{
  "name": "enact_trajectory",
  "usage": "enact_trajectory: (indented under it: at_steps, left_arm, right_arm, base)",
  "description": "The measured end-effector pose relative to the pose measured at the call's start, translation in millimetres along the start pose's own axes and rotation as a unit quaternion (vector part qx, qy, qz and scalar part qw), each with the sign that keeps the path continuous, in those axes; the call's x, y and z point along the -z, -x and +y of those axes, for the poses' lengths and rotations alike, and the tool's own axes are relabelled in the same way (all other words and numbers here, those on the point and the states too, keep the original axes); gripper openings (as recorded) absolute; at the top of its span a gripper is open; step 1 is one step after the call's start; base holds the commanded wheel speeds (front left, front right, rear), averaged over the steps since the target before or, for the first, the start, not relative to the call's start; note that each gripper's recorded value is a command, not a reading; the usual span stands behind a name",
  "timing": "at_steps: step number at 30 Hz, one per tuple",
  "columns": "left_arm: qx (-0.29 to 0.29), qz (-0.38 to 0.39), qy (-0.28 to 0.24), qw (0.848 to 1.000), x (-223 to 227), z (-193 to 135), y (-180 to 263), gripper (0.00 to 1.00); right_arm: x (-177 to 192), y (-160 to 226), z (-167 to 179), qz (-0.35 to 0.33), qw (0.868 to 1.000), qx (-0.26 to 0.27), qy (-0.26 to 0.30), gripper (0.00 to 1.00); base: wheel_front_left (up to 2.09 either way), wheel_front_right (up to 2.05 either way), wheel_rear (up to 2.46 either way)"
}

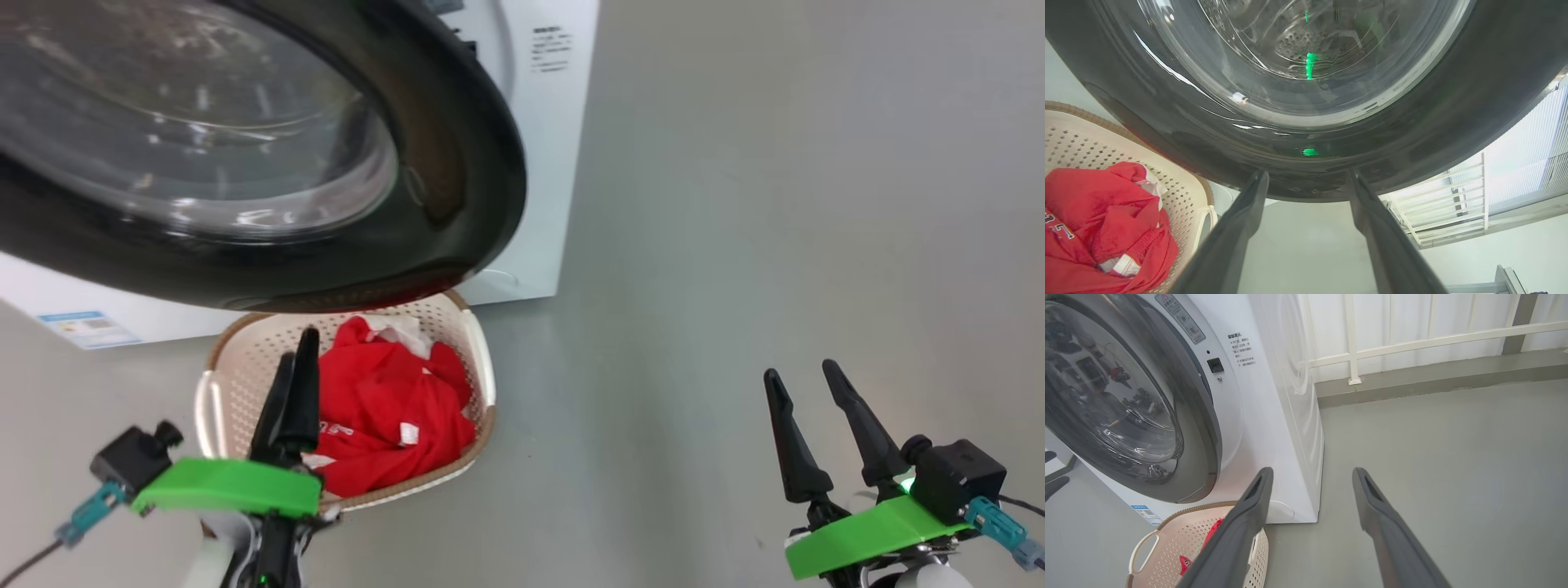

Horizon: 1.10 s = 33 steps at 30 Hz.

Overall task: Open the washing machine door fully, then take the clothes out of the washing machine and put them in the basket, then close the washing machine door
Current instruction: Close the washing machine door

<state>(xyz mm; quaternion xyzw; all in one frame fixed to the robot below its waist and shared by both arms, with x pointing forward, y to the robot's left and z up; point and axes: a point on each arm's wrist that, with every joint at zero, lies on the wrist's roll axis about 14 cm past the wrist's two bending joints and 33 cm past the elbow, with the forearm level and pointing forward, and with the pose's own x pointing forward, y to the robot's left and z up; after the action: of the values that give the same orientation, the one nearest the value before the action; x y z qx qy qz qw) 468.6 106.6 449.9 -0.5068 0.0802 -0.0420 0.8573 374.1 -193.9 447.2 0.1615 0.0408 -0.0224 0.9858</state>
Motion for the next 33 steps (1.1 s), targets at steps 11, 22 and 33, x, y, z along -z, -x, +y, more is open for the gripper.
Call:
enact_trajectory:
  at_steps: [11,22,33]
  left_arm:
    - [-0.038,-0.027,-0.058,0.997,-24.0,30.0,51.2,1.00]
    - [-0.058,-0.046,-0.141,0.987,-45.7,46.9,86.8,1.00]
    - [-0.062,-0.048,-0.224,0.971,-49.4,50.3,107.8,1.00]
  right_arm:
    - [4.3,5.8,12.8,0.006,1.000,-0.021,0.004,1.00]
    - [6.1,14.3,11.9,0.010,1.000,-0.021,0.004,1.00]
    - [10.4,23.1,9.4,0.017,1.000,-0.018,0.005,1.00]
  base:
    - [0.00,0.00,0.00]
    - [0.00,0.00,0.00]
    - [0.00,0.00,0.00]
